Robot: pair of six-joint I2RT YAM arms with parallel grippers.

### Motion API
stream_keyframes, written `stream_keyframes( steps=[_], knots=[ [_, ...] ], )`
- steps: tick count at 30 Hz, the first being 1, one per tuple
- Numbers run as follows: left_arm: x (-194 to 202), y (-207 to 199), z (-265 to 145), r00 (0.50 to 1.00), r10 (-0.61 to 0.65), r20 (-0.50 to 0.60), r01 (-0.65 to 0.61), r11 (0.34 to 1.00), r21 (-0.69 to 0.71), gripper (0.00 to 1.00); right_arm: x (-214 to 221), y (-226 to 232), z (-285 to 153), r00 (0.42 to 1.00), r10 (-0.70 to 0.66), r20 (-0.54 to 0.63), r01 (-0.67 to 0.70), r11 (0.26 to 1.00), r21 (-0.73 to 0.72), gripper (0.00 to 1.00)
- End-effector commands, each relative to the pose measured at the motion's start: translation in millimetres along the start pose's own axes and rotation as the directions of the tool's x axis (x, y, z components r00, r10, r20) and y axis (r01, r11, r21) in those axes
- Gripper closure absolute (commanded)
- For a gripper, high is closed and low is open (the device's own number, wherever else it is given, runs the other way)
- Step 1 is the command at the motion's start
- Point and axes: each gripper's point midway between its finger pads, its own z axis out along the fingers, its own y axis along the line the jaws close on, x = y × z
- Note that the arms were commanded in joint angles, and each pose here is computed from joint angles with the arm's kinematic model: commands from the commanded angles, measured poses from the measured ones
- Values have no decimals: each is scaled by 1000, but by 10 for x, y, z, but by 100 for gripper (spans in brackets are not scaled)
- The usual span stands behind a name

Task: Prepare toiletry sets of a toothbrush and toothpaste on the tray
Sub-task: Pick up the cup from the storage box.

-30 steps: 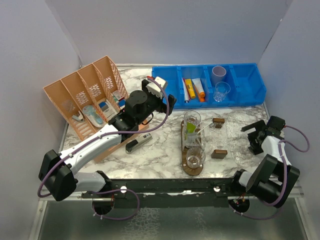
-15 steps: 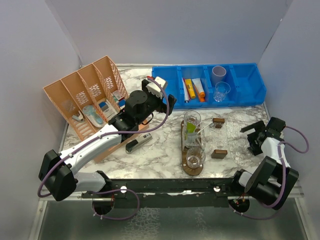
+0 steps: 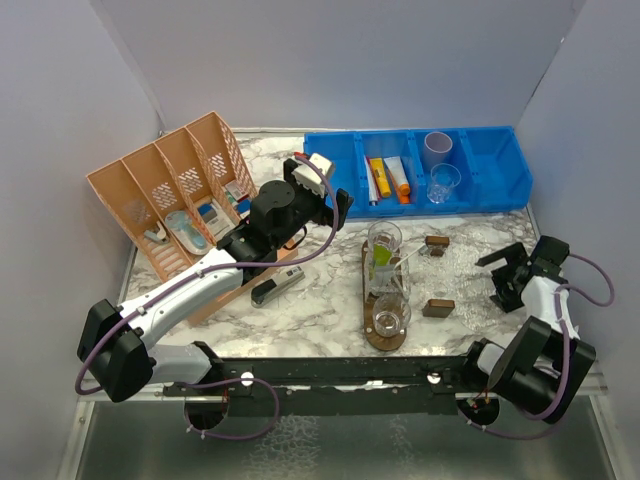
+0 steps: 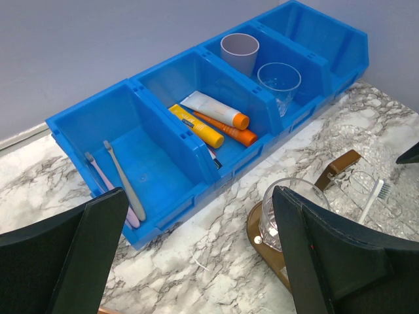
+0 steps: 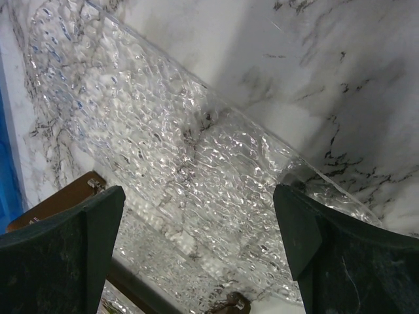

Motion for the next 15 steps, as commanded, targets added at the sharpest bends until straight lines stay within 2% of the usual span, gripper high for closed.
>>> stream_keyframes(
  steps=[1, 9, 15],
  knots=[
    [-185, -38, -52, 999, -7, 42, 7, 1000, 17, 5, -98, -28, -166, 999, -32, 32, 30, 998, 54, 2],
    [-159, -38, -38, 999, -7, 34, 7, 1000, 16, 5, -348, 149, -354, 988, -126, 92, 123, 992, 38, 2],
    [-111, -56, -7, 1000, -10, 20, 10, 1000, 23, 5, -493, 445, -518, 971, -199, 129, 206, 978, -44, 2]
  ],
)
